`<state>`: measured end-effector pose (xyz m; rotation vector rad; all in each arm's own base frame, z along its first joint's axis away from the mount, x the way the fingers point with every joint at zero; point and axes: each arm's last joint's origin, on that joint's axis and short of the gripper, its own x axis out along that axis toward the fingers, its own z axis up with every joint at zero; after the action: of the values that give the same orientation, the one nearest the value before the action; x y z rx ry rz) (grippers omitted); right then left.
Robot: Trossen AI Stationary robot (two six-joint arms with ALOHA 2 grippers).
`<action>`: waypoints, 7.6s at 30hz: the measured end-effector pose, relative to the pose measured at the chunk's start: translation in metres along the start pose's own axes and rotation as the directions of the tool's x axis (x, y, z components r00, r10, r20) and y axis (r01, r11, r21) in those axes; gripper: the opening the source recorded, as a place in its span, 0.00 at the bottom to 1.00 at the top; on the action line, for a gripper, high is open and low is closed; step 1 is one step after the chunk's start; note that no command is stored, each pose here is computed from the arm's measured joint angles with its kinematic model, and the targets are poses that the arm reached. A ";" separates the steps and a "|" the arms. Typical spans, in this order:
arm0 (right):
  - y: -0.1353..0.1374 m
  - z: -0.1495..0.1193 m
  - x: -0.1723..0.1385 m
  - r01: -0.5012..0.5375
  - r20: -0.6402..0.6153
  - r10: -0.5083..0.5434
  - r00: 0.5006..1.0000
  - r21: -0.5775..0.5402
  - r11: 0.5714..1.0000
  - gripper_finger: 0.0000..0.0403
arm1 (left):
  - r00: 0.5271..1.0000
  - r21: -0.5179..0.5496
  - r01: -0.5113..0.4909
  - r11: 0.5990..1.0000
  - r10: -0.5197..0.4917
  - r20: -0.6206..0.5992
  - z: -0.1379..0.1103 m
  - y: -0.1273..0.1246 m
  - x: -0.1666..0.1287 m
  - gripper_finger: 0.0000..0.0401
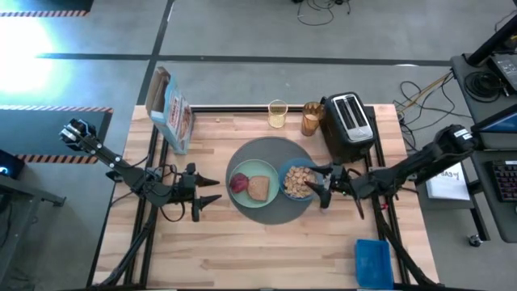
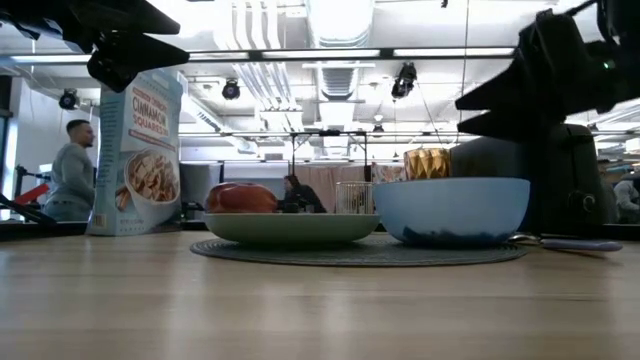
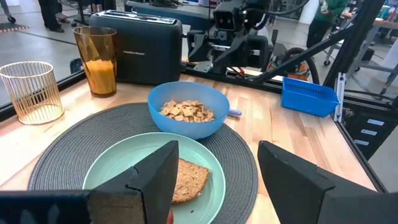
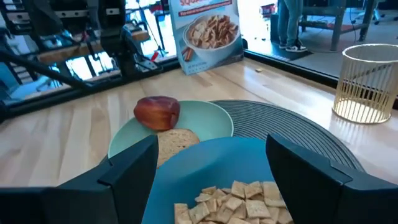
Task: Arrange a breakfast setting
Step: Put the brown cup of milk on the gray table mat to the top right of the green plate
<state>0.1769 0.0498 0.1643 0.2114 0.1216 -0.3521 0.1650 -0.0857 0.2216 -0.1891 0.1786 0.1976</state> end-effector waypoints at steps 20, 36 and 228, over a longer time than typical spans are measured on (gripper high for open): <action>-0.010 -0.017 -0.007 -0.022 -0.030 0.024 0.999 0.071 0.997 0.71 | 1.000 0.000 0.000 1.000 0.000 0.000 0.000 0.000 0.000 0.51; -0.010 -0.017 -0.007 -0.022 -0.031 0.024 0.999 0.070 0.997 0.71 | 1.000 0.000 0.000 1.000 0.000 0.000 0.000 0.000 0.000 0.51; -0.035 0.174 0.243 0.175 -0.893 -0.270 0.361 -0.219 0.960 0.02 | 0.999 -0.010 -0.011 1.000 0.012 0.049 0.005 -0.001 0.000 0.51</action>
<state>0.4045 -0.1015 0.2890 0.2885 1.3268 -0.4707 0.1661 -0.0856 0.2267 -0.1930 0.1303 0.2143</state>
